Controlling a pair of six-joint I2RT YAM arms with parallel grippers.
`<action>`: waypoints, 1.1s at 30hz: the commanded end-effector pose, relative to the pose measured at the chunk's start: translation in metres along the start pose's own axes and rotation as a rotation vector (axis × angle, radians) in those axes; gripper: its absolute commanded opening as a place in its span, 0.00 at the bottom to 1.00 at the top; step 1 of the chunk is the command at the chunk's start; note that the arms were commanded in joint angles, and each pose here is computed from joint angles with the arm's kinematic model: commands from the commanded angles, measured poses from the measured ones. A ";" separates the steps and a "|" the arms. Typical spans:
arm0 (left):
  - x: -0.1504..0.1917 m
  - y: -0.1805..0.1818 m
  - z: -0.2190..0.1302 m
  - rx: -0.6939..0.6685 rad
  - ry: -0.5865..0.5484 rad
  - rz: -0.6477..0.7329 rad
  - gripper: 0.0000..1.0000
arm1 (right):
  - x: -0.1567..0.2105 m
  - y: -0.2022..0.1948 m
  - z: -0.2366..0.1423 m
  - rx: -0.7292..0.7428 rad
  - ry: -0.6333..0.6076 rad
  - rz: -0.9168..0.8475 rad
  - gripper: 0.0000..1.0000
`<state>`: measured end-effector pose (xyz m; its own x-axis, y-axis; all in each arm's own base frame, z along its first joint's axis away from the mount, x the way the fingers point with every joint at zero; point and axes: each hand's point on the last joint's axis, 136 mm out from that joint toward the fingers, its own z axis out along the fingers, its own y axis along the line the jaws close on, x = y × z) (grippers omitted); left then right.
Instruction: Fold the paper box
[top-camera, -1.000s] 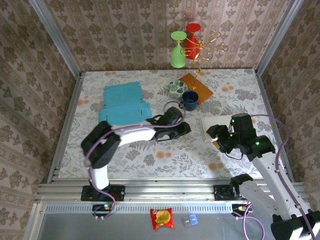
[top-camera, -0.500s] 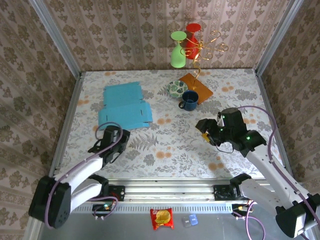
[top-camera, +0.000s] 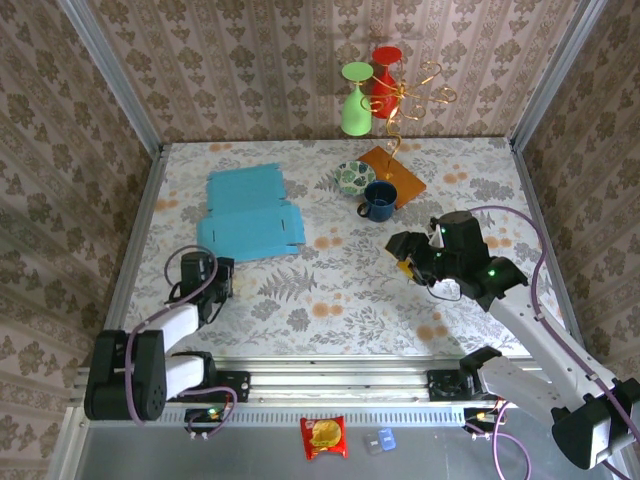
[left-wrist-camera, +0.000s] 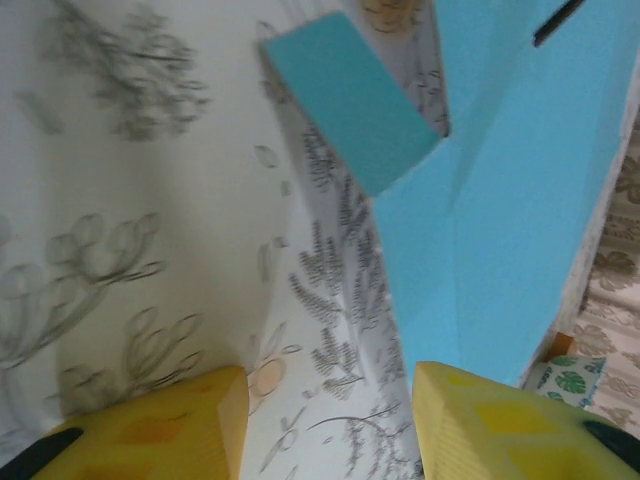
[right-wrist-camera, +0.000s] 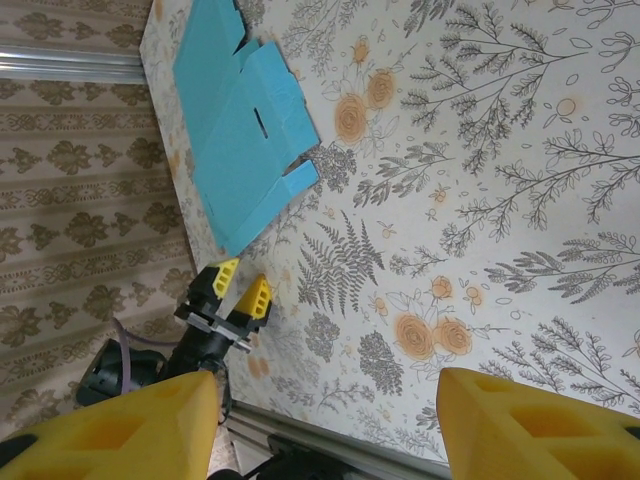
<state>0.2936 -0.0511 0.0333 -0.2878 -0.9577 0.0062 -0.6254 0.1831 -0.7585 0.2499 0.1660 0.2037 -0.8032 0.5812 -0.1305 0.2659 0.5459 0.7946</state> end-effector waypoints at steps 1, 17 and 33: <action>-0.001 -0.019 0.008 0.079 0.018 -0.019 0.46 | 0.001 0.013 -0.007 -0.037 -0.002 -0.010 0.61; -0.012 -0.032 0.041 0.159 0.001 -0.041 0.28 | 0.003 0.009 -0.009 -0.033 -0.007 -0.001 0.61; -0.018 -0.083 0.015 0.289 -0.114 -0.027 0.00 | 0.004 0.020 0.015 -0.104 -0.049 0.076 0.57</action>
<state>0.3560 -0.0550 0.0660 -0.2262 -0.9741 -0.0043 -0.4193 0.1013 -0.9022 0.2499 0.1805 0.2089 -0.7917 0.6017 -0.1056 0.2587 0.4868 0.8343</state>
